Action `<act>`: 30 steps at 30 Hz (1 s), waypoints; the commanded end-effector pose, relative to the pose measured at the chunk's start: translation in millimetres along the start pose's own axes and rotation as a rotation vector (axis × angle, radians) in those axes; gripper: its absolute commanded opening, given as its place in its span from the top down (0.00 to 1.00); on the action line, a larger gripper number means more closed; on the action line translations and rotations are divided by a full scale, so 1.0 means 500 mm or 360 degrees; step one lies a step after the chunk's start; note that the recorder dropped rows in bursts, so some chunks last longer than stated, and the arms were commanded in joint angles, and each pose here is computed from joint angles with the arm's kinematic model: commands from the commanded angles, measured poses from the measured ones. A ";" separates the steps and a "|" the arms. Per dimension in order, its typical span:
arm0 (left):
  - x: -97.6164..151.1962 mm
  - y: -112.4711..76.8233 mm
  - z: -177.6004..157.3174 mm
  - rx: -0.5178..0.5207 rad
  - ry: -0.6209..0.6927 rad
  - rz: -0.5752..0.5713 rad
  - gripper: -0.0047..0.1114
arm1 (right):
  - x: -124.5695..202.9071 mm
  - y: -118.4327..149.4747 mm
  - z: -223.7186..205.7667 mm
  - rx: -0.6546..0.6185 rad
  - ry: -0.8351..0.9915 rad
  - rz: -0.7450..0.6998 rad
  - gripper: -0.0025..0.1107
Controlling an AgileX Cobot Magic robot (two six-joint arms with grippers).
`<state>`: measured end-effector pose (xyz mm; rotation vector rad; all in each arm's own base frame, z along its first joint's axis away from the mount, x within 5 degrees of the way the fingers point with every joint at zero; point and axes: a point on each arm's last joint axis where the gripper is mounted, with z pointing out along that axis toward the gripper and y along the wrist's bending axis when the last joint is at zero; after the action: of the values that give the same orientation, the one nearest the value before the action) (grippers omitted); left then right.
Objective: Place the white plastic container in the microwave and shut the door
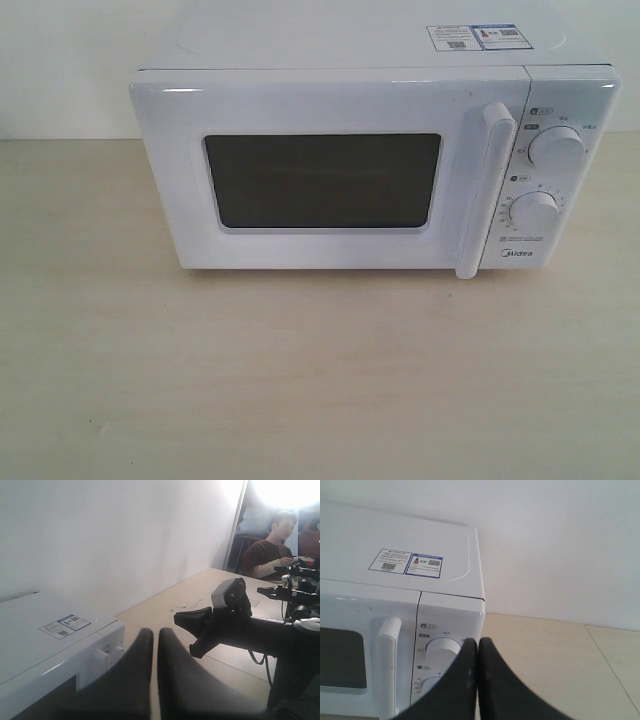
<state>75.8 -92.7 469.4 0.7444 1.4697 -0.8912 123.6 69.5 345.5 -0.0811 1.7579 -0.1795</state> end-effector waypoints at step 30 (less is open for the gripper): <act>0.286 0.086 -0.156 -0.1478 -0.0163 0.0420 0.92 | -0.001 -0.002 -0.001 -0.0001 -0.0010 0.0004 0.98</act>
<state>56.1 -13.7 335.1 0.1974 1.4264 -0.0224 123.6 69.5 345.5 -0.0793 1.7579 -0.1781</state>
